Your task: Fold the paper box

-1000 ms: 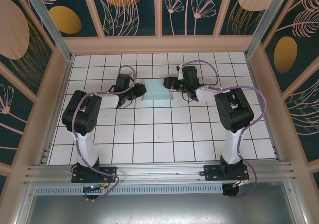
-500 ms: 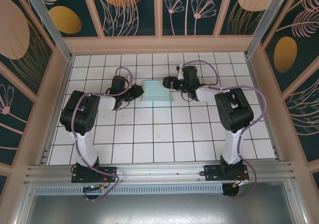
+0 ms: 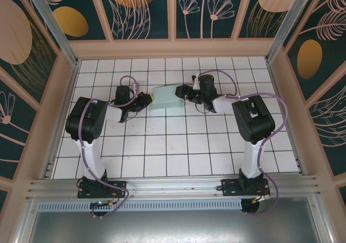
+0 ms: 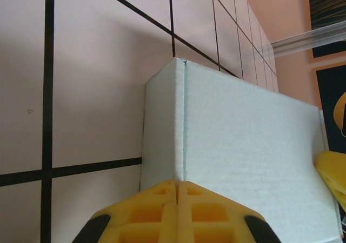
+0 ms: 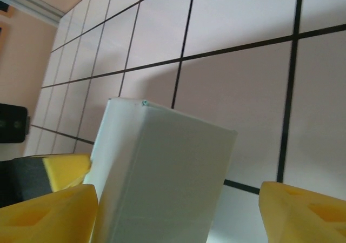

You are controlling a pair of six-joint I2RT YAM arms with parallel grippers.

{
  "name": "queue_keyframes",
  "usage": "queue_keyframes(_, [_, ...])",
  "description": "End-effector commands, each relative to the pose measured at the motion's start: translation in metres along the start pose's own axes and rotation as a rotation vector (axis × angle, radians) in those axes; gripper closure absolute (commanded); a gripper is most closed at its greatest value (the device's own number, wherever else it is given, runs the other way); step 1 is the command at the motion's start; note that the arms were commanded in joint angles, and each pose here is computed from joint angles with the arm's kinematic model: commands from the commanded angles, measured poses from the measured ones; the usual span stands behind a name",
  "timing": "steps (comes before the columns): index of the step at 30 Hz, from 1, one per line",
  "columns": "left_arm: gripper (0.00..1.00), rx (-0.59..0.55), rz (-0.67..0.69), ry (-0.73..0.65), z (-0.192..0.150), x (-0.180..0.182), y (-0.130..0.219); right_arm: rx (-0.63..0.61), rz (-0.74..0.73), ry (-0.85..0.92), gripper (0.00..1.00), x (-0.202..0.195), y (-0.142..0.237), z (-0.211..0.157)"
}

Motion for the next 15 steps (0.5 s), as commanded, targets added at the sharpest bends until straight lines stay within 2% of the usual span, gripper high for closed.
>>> queue_keyframes(1, [0.97, 0.058, 0.033, 0.055, -0.017, 0.018, -0.003, 0.013, 0.115, -0.038, 0.22, 0.015, -0.004, 0.004])
queue_keyframes(7, [0.96, 0.06, 0.039, 0.05, -0.017, 0.019, -0.004, 0.034, 0.213, -0.055, 0.31, 0.032, -0.01, 0.012])
queue_keyframes(10, [0.94, 0.054, 0.049, 0.03, -0.015, 0.019, -0.002, 0.031, 0.218, -0.051, 0.47, 0.037, -0.01, 0.018])
queue_keyframes(13, [0.93, 0.021, 0.079, -0.004, -0.011, 0.017, 0.003, 0.024, 0.223, -0.054, 0.5, 0.039, -0.009, 0.022])
queue_keyframes(15, [0.88, -0.006, 0.084, -0.041, -0.004, 0.011, 0.008, 0.021, 0.23, -0.056, 0.5, 0.041, -0.007, 0.024])
Point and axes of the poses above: each hand's point on the last joint's axis, 136 mm out from that joint toward the fingers, its own y axis back along the fingers, its own x axis along the line the jaws close on, z = x × y, the point moved 4 cm from there along y, back along the fingers, and after that the axes turned 7 degrees about -y, right-handed, at the moved point
